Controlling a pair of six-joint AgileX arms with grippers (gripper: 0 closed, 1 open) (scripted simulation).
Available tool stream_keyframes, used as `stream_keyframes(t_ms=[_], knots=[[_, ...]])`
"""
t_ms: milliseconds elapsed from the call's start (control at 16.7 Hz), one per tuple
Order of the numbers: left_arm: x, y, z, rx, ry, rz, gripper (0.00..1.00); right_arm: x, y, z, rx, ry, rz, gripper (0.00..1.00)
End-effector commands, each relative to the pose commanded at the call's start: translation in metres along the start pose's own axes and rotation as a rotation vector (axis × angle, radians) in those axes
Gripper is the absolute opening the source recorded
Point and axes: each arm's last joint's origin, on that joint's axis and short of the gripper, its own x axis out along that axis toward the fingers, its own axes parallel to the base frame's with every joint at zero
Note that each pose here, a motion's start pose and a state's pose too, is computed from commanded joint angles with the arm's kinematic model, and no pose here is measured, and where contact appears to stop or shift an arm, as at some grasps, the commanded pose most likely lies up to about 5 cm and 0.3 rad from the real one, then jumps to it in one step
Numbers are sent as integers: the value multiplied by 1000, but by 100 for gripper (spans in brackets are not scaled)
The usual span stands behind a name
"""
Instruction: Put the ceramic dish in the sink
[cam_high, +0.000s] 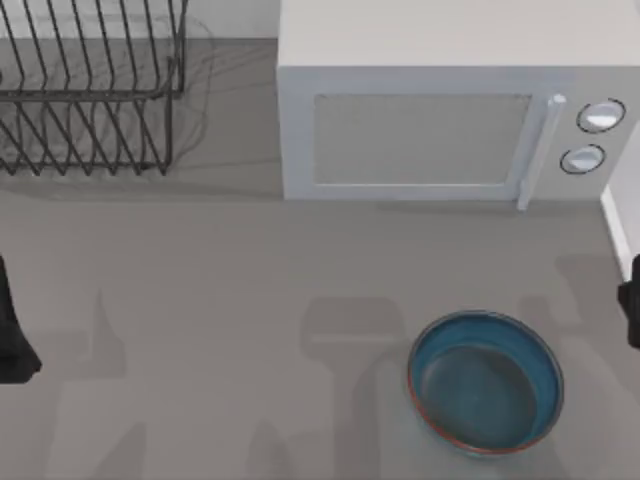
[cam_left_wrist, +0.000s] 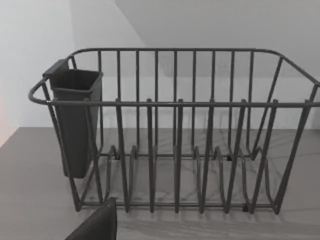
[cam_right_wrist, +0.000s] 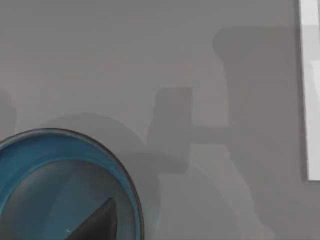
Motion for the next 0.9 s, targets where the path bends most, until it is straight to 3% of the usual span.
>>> stream_keyframes(t_ms=[240, 480, 900], knots=[[0, 0, 0, 0, 0, 0, 100, 26, 32, 30, 13, 346, -61, 100], [0, 0, 0, 0, 0, 0, 100, 50, 62, 48, 8, 569, -139, 100], [0, 0, 0, 0, 0, 0, 100, 63, 78, 55, 1, 662, -184, 100]])
